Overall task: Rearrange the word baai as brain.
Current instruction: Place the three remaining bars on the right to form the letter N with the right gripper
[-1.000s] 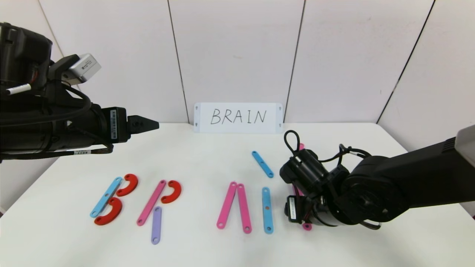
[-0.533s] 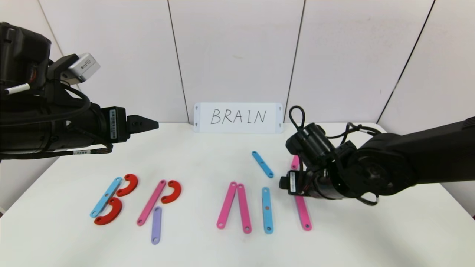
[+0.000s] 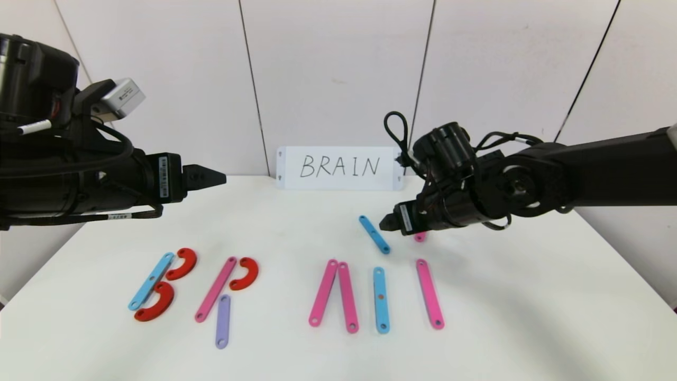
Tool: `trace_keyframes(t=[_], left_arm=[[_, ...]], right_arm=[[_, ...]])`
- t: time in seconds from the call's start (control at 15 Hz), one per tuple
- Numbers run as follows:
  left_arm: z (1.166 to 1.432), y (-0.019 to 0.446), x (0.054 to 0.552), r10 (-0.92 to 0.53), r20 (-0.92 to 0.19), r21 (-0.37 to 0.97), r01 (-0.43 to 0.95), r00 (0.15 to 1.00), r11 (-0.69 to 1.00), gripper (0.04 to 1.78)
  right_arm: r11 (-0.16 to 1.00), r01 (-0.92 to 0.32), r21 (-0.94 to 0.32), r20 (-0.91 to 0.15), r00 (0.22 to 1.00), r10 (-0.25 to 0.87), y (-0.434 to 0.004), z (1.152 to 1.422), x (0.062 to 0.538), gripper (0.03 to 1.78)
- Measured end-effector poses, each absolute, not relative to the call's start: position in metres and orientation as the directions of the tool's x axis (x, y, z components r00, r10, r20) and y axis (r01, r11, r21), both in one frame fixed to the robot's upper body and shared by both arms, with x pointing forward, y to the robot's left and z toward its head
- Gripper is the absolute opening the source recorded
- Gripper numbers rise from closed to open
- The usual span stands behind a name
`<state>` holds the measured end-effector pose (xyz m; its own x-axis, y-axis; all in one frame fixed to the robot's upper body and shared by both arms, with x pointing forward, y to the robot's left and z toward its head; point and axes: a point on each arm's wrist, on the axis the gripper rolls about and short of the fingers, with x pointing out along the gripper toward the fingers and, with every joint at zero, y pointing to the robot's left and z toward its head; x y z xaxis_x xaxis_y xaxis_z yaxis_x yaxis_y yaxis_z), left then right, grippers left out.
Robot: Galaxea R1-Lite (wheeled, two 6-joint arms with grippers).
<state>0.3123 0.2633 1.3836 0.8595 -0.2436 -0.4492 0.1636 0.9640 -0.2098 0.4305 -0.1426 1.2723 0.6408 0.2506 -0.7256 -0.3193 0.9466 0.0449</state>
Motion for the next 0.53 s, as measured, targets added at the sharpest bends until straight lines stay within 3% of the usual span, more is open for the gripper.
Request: trace_keyframes(t=[0.27, 0.53], left_arm=[[1.383, 0.266, 0.315, -0.230, -0.451, -0.210, 0.148, 0.863, 0.967, 1.69], [1.384, 0.267, 0.316, -0.226, -0.451, -0.209, 0.144, 0.864, 0.967, 1.69]], right_arm=[[0.883, -0.465, 0.061, -0.718, 0.594, 0.363, -0.137, 1.265, 0.457, 1.74], [0.847, -0.528, 0.071, -0.711, 0.568, 0.414, -0.128, 1.254, 0.480, 1.74]])
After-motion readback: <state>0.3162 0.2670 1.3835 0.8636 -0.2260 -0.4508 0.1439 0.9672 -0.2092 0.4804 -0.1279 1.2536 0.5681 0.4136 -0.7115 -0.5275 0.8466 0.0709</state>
